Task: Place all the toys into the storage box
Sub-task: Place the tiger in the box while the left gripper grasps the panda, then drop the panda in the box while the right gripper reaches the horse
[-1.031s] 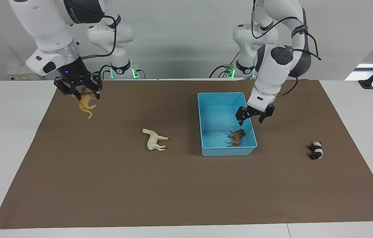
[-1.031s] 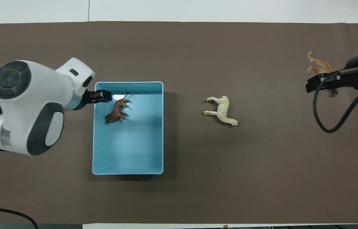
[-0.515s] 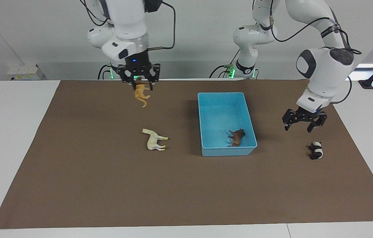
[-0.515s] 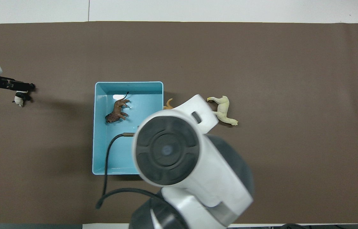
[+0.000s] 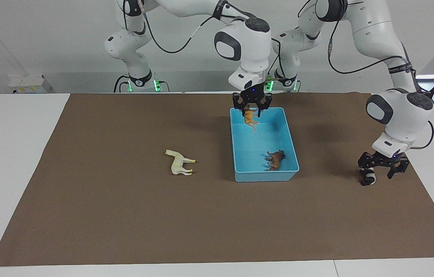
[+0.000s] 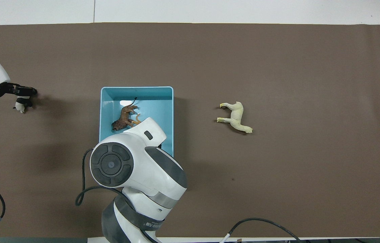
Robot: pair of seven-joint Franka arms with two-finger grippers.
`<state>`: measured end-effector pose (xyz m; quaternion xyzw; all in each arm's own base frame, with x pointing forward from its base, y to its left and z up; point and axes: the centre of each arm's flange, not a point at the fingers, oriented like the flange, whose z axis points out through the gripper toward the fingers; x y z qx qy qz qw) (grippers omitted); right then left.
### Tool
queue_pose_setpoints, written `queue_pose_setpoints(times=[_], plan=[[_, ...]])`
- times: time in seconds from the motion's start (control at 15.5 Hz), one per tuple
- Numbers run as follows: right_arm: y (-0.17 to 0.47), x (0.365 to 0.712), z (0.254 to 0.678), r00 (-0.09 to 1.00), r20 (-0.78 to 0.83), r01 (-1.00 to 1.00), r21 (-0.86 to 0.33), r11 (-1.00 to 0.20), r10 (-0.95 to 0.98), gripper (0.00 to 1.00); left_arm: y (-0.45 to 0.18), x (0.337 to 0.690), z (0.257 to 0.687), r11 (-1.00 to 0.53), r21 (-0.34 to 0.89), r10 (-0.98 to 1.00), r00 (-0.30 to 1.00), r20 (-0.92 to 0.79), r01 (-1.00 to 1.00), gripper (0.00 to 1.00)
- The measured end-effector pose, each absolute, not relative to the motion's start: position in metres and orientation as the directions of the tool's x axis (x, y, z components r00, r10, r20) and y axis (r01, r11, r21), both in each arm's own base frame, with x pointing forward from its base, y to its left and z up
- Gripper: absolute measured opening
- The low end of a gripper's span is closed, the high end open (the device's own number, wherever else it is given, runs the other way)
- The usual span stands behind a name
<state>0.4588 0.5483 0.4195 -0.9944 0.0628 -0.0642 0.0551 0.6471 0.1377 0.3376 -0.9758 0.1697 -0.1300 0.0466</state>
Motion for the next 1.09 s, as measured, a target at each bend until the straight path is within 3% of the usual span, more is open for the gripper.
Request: queue_pose_setpoints(times=[0.13, 0.39, 0.71, 0.77, 0.9, 1.09], plan=[[0.553, 0.459, 0.413, 0.982, 0.117, -0.136, -0.117, -0.984, -0.150, 0.64, 0.138, 0.646, 0.328, -0.938, -0.131, -0.344, 0.911, 0.229, -0.322, 1.00], [0.541, 0.468, 0.434, 0.976, 0.098, -0.187, -0.071, -0.980, -0.194, 1.00, 0.141, 0.640, 0.306, -0.937, -0.134, -0.345, 0.912, 0.221, -0.322, 1.00], [0.428, 0.536, 0.512, 0.966, 0.078, -0.249, 0.011, -0.969, -0.247, 1.00, 0.142, 0.637, 0.300, -0.932, -0.141, -0.357, 0.911, 0.207, -0.333, 0.95], [0.397, 0.550, 0.519, 0.965, 0.067, -0.255, 0.036, -0.966, -0.252, 1.00, 0.142, 0.636, 0.298, -0.932, -0.140, -0.357, 0.912, 0.204, -0.333, 0.89], [0.349, 0.573, 0.514, 0.960, 0.050, -0.277, 0.075, -0.958, -0.274, 1.00, 0.141, 0.634, 0.293, -0.932, -0.139, -0.357, 0.912, 0.204, -0.334, 0.65], [0.297, 0.591, 0.473, 0.957, 0.010, -0.289, 0.117, -0.950, -0.290, 1.00, 0.140, 0.633, 0.293, -0.932, -0.138, -0.358, 0.911, 0.204, -0.335, 0.41]])
